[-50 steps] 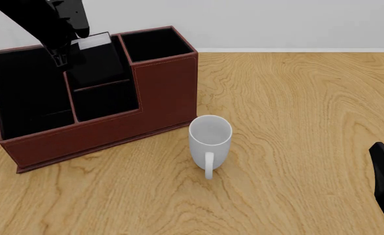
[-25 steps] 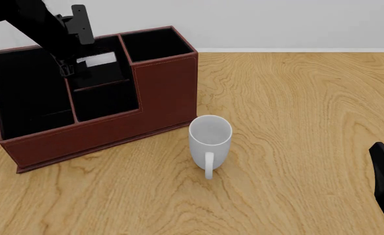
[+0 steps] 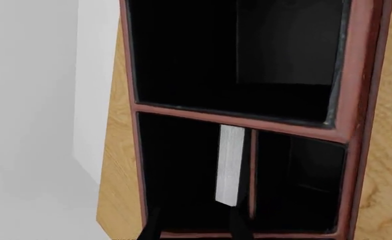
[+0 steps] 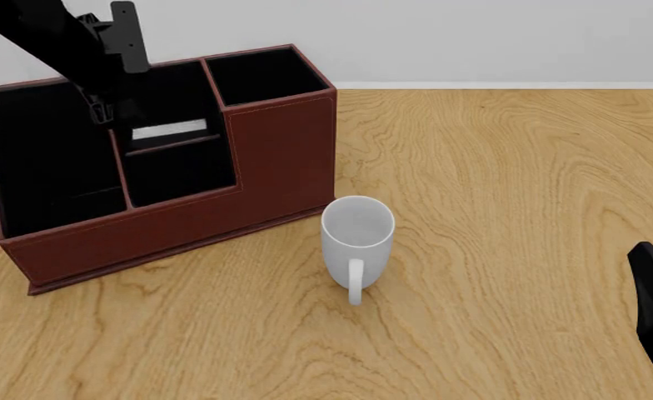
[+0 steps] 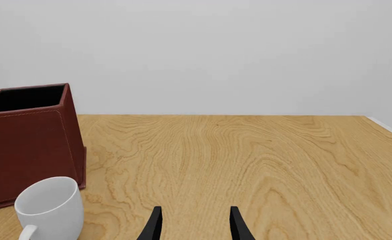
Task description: Pick up the book and place it in the front compartment of the caddy.
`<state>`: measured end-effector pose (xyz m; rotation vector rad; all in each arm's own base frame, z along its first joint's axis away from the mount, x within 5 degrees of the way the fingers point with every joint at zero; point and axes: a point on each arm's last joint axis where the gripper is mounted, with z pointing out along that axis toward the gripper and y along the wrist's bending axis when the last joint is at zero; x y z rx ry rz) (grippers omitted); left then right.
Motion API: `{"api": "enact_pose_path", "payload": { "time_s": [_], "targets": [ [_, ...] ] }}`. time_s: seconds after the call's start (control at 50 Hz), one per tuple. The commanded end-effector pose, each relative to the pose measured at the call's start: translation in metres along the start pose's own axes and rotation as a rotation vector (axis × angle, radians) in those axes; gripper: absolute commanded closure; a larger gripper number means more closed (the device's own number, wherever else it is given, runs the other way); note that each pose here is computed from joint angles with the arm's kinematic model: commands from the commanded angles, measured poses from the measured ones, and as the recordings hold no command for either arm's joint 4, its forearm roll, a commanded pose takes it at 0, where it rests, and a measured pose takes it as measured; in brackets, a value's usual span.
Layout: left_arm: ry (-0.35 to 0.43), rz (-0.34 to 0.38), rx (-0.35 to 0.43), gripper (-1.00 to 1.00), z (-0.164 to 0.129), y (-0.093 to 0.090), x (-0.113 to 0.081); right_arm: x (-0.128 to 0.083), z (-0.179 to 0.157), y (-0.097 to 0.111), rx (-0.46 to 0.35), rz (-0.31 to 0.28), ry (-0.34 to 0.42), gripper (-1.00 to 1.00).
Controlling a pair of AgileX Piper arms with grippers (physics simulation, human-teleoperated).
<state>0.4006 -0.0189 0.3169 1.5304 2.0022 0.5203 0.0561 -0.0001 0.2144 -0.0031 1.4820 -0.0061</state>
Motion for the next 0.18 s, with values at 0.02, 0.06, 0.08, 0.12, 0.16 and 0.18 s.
{"api": "enact_pose_path", "payload": {
  "time_s": [0.02, 0.06, 0.08, 0.12, 0.16, 0.18],
  "targets": [
    [-0.006, 0.032, -0.013, -1.0, -0.022, -0.007, 0.001, 0.0, 0.0, 0.0, 0.0, 0.0, 0.0, -1.0],
    [-0.032, 0.026, -0.011, -1.0, -0.033, -0.01, -0.013, 0.0, 0.0, 0.0, 0.0, 0.0, 0.0, -1.0],
    [-0.035, 0.032, -0.013, -1.0, -0.037, -0.012, -0.014, 0.0, 0.0, 0.0, 0.0, 0.0, 0.0, -1.0],
    [-0.038, 0.051, -0.015, -1.0, -0.044, -0.017, -0.013, 0.0, 0.0, 0.0, 0.0, 0.0, 0.0, -1.0],
    [-0.049, 0.068, -0.022, -1.0, -0.051, -0.022, -0.016, 0.0, 0.0, 0.0, 0.0, 0.0, 0.0, -1.0],
    [-0.047, 0.089, -0.019, -1.0, -0.052, -0.028, -0.013, 0.0, 0.0, 0.0, 0.0, 0.0, 0.0, -1.0]
  ]
}}
